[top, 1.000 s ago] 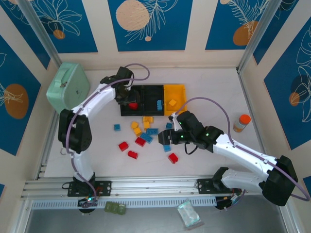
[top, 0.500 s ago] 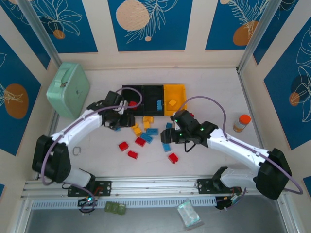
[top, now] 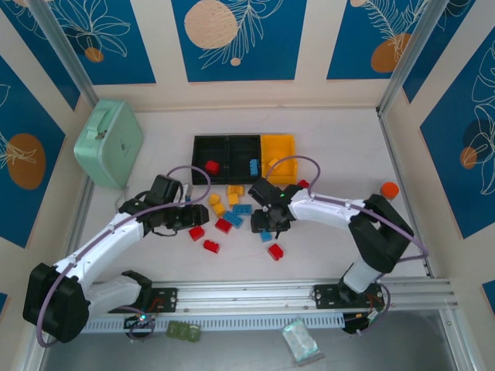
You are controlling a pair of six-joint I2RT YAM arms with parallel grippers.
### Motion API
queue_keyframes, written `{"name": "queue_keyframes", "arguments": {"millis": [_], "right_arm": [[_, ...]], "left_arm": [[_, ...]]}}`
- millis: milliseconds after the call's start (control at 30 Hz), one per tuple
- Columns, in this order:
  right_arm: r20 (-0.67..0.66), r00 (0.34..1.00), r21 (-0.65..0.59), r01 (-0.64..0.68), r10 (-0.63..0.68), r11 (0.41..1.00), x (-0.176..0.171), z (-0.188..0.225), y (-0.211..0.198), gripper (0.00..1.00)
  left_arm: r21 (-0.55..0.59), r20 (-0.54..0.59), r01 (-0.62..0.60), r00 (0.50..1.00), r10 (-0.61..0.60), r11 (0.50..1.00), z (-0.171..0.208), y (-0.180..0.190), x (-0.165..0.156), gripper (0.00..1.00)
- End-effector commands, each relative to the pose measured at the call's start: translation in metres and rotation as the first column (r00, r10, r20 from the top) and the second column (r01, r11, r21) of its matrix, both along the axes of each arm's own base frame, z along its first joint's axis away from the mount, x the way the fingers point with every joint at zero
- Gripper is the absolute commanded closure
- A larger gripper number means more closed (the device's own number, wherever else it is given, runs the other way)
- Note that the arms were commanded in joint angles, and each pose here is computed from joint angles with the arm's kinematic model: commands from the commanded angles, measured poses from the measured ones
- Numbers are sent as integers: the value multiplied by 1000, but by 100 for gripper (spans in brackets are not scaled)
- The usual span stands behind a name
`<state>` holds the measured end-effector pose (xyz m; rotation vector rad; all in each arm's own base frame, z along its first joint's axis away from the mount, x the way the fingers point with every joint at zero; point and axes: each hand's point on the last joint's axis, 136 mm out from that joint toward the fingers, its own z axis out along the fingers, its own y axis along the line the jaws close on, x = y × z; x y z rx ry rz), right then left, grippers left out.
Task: Sort the legos into containers by color
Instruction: Pick up the lego from the bottom-center of the table.
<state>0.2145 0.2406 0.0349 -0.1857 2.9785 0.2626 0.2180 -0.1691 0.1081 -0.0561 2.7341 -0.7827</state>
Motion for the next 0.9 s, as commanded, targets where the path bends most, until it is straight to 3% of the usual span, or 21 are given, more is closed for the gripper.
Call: {"name": "queue_keyframes", "arguments": {"millis": [0, 367, 567, 867], "right_arm": [[-7, 1000, -43, -8, 8, 999, -1, -3, 4, 49], [24, 998, -79, -50, 52, 996, 8, 7, 12, 72], [90, 992, -26, -82, 84, 996, 25, 47, 25, 73], [163, 985, 89, -76, 61, 993, 90, 93, 46, 73]], "left_arm": [[-42, 4, 3, 1000, -2, 999, 4, -7, -1, 40], [-45, -3, -3, 1000, 2, 999, 0, -8, -2, 40], [-72, 21, -7, 1000, 9, 997, 9, -11, 1, 40], [-141, 55, -23, 998, 31, 990, 28, -17, 5, 40]]}}
